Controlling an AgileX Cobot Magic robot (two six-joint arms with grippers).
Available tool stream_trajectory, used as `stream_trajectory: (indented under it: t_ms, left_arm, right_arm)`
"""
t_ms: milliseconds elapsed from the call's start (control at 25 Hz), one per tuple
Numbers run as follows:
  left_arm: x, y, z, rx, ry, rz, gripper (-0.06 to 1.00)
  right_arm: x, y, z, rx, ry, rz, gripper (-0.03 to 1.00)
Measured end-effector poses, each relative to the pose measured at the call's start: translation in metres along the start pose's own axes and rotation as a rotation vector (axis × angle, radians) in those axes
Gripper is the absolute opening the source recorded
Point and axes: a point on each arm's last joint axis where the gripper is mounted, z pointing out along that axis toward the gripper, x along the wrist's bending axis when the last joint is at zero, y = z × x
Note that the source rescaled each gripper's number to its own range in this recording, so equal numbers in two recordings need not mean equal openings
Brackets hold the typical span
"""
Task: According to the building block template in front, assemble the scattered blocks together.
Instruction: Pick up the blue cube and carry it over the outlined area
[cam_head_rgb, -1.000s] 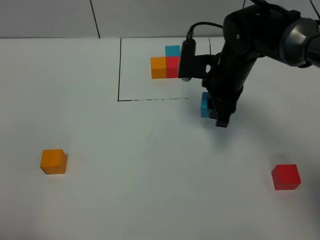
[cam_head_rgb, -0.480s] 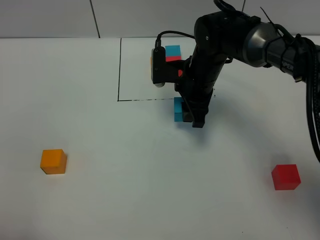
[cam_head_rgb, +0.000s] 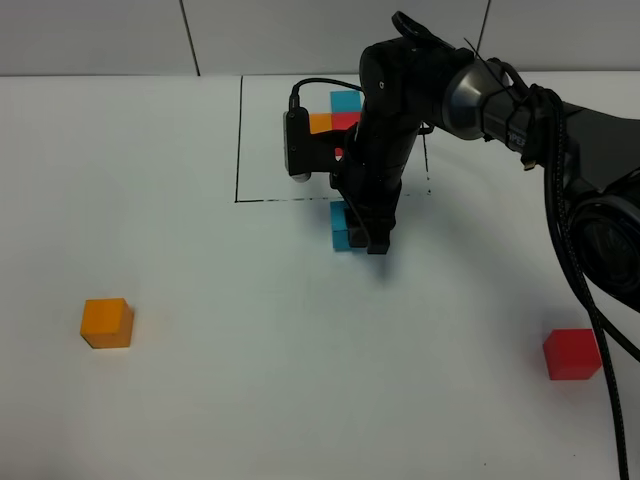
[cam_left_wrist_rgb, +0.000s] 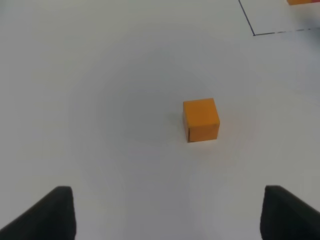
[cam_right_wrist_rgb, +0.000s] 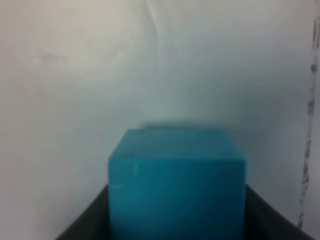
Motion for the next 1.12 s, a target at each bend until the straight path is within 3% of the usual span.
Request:
stream_trajectory:
  t_ms: [1120]
  left_arm:
    - [0.000, 0.000, 0.000, 0.000, 0.000, 0.000, 0.71]
  right_arm:
    - [-0.007, -0.005, 0.017, -0.033, -0.004, 0.039, 0.03]
